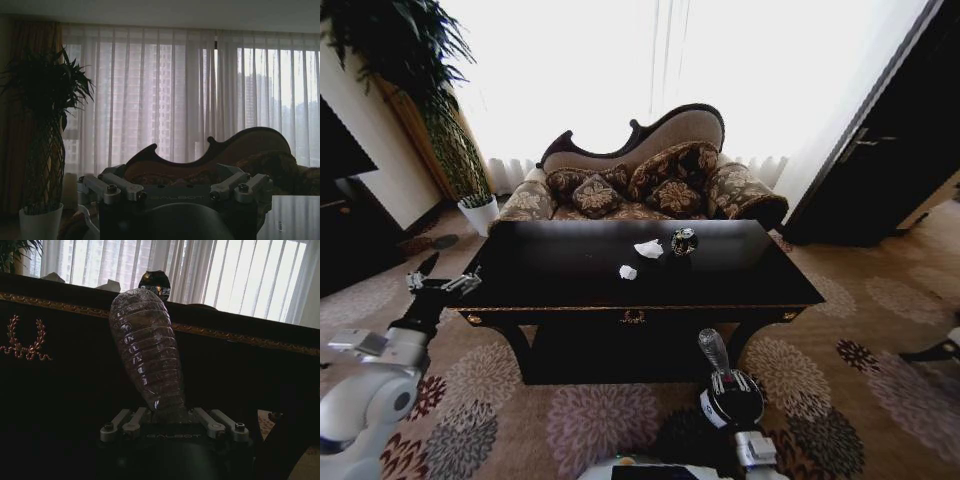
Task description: Move to the front of the table and place the trash on the table into the trash bin.
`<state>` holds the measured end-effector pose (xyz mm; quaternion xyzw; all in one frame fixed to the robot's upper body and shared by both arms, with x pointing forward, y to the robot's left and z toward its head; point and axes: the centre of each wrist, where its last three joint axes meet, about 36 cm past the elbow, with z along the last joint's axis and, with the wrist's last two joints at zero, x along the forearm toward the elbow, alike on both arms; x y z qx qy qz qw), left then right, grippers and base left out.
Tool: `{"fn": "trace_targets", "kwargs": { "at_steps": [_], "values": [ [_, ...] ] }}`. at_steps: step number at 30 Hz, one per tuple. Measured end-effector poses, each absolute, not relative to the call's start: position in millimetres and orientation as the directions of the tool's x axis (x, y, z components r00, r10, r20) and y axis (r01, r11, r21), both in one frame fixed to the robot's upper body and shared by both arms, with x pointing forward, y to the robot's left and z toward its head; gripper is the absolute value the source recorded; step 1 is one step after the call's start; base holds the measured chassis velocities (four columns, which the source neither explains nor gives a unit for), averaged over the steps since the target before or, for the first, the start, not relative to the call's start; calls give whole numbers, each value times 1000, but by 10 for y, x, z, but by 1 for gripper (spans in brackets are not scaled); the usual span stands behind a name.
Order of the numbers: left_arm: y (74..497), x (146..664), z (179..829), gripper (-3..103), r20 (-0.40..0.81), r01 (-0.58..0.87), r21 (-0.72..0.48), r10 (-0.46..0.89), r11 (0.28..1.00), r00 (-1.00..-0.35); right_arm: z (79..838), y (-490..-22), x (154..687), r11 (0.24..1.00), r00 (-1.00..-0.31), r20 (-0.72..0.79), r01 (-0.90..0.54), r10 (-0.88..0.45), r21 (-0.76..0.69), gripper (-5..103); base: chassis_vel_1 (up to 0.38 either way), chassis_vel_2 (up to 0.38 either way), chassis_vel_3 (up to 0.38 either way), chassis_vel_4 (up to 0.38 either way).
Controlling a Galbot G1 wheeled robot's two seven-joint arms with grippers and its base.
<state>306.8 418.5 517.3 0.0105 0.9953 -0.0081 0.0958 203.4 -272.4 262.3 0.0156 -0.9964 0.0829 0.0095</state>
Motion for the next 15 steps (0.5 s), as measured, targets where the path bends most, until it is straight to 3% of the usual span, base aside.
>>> {"fn": "trace_targets", "kwargs": {
  "at_steps": [15],
  "values": [
    [4174, 3033, 5128, 100, -160, 4, -38, -3, 999, -987, 2283, -2899, 2173, 985, -995, 95, -36, -20, -167, 25, 0, 0, 0, 0]
  ]
}}
